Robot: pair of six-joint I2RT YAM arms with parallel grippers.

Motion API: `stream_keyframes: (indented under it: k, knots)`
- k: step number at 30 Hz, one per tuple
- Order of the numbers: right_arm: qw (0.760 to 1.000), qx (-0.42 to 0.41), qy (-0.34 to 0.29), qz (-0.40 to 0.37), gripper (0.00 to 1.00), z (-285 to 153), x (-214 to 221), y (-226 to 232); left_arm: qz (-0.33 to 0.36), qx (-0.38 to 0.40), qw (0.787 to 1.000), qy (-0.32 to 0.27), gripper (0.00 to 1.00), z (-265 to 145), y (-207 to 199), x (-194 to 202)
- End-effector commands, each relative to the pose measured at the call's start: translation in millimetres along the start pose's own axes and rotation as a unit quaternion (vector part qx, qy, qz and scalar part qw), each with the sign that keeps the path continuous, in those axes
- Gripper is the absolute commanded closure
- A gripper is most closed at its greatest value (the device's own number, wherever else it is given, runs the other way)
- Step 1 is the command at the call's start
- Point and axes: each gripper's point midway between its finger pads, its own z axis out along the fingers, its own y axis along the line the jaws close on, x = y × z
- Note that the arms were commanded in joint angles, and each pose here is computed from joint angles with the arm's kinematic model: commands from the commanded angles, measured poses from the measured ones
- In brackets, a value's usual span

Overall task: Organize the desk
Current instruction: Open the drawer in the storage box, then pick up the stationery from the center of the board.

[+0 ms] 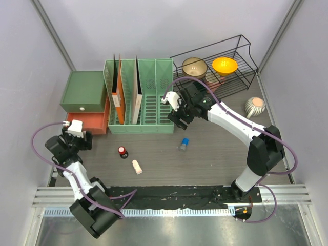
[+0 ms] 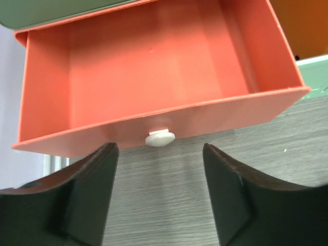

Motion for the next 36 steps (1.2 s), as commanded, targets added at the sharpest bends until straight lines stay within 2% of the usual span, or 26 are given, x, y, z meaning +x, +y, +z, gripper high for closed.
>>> stream_keyframes:
  k: [1,5,8,9,11,12,17,21,28,33,35,36]
  knots:
    - [1.000,0.004,-0.024,-0.006,0.22,-7,-18,-6,0.004,0.011,1.000,-0.009,0.18,-7,-7,-6]
    - [1.000,0.003,-0.024,-0.007,0.22,-8,-18,-6,0.004,0.038,0.999,0.017,0.13,-21,-21,-5]
    - [1.000,0.002,-0.024,-0.007,0.22,-8,-18,-6,0.030,0.052,0.998,0.023,0.11,-31,-26,-15]
    - [1.000,0.000,-0.021,-0.007,0.22,-6,-17,-5,0.014,0.070,0.996,0.044,0.11,-38,-38,-8]
    - [1.000,-0.003,-0.019,-0.006,0.22,-5,-17,-4,0.044,0.083,0.994,0.052,0.11,-47,-41,-15]
    - [1.000,-0.003,-0.016,-0.006,0.22,-5,-16,-4,0.030,0.096,0.992,0.069,0.11,-52,-49,-9]
    - [1.000,-0.006,-0.014,-0.007,0.22,-4,-16,-4,0.049,0.143,0.984,0.096,0.12,-70,-68,-12]
    - [1.000,-0.008,-0.009,-0.008,0.22,-2,-13,-3,0.033,0.188,0.974,0.119,0.13,-87,-87,-13]
    - [1.000,-0.009,0.002,-0.008,0.22,1,-9,-4,0.048,0.191,0.973,0.125,0.13,-91,-92,-7]
    - [1.000,-0.007,0.009,-0.008,0.22,5,-7,-5,0.083,0.262,0.955,0.115,0.10,-103,-115,-7]
    - [1.000,-0.008,0.016,-0.008,0.22,9,-3,-5,0.062,0.293,0.946,0.121,0.11,-107,-122,-7]
    - [1.000,-0.007,0.018,-0.009,0.22,9,-3,-5,0.073,0.304,0.942,0.119,0.11,-108,-122,-12]
